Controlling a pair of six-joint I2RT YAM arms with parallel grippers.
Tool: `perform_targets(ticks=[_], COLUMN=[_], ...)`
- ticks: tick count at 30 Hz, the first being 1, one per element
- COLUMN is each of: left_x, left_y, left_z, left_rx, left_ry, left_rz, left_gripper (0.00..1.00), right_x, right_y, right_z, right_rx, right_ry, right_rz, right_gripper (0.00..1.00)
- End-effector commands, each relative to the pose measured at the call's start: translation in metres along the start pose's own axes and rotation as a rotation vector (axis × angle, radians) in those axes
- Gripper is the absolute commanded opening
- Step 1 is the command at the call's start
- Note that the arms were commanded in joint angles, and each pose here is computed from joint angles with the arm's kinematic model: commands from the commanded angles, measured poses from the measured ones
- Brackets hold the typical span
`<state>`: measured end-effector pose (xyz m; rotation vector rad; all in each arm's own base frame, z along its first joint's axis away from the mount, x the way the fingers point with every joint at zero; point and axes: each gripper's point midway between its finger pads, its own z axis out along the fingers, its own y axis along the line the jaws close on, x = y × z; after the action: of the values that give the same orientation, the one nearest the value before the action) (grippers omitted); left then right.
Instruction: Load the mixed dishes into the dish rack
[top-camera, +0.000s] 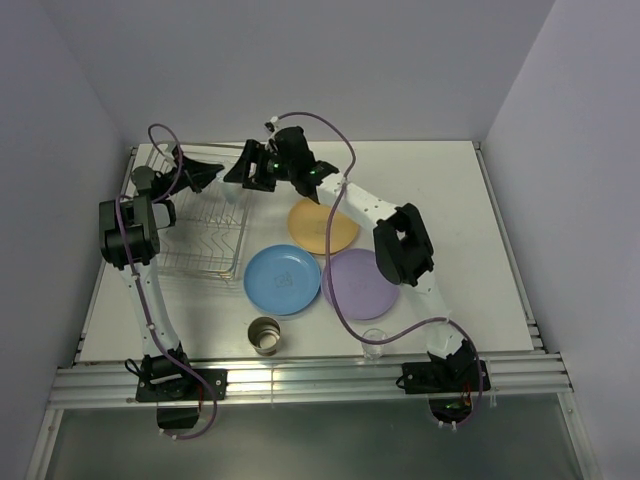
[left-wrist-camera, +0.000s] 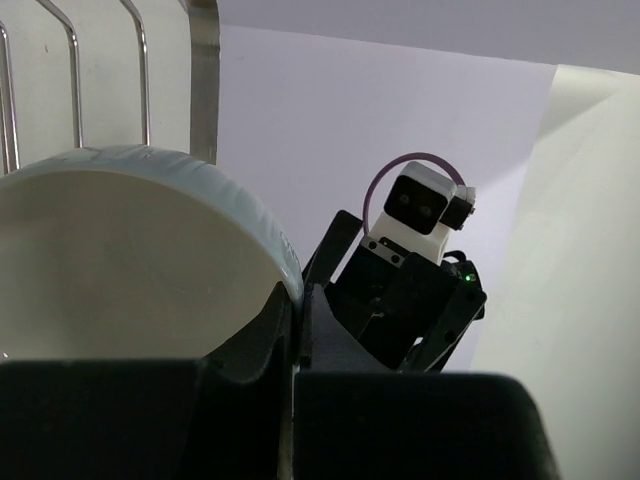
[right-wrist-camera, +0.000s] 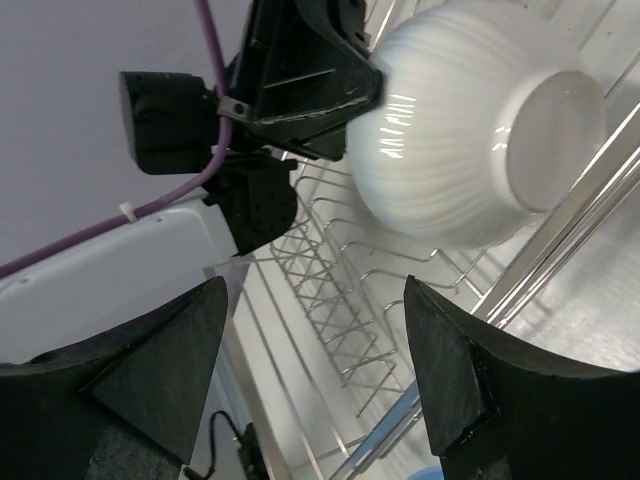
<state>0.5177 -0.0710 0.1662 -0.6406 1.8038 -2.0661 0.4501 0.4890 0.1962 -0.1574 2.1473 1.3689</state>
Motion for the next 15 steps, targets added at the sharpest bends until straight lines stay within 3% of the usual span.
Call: perform_targets(ticks=[1,4,6,10,15], left_x=[0.045,0.05,0.059,0.072,0.096], left_y=[-0.098,-0.136,-0.16,-0.197,-0.246], left_z=[-0.011,-0.011,-0.012,-0.015,-0.018], left_rx=[0.207,0.264,0.3,0.322,0.435], left_ry=[0.086,0.073,0.07,0.007,-0.046], left_rz=[0.184,0.213,0.233,0.273,0.305], left_gripper=[0.0,0.0,0.0,0.0,0.0], right_x=[-0.046,-0.051,-0.059,-0.071,-0.077], right_y=[0.077,0.092,0.114,0.133,0.153], right_z=[-0.045,-0.063,-0.079,-0.126,-0.163], right_rx=[-0.121,-0.147,-0.259,-0.448,-0.605], right_ry=[-0.093,-0.088,-0.097,-0.125,-0.156], right_rz=[0.013,0.069,0.15,0.416,0.617], right_gripper=[0.79,0.79,0.79,0.82,0.83])
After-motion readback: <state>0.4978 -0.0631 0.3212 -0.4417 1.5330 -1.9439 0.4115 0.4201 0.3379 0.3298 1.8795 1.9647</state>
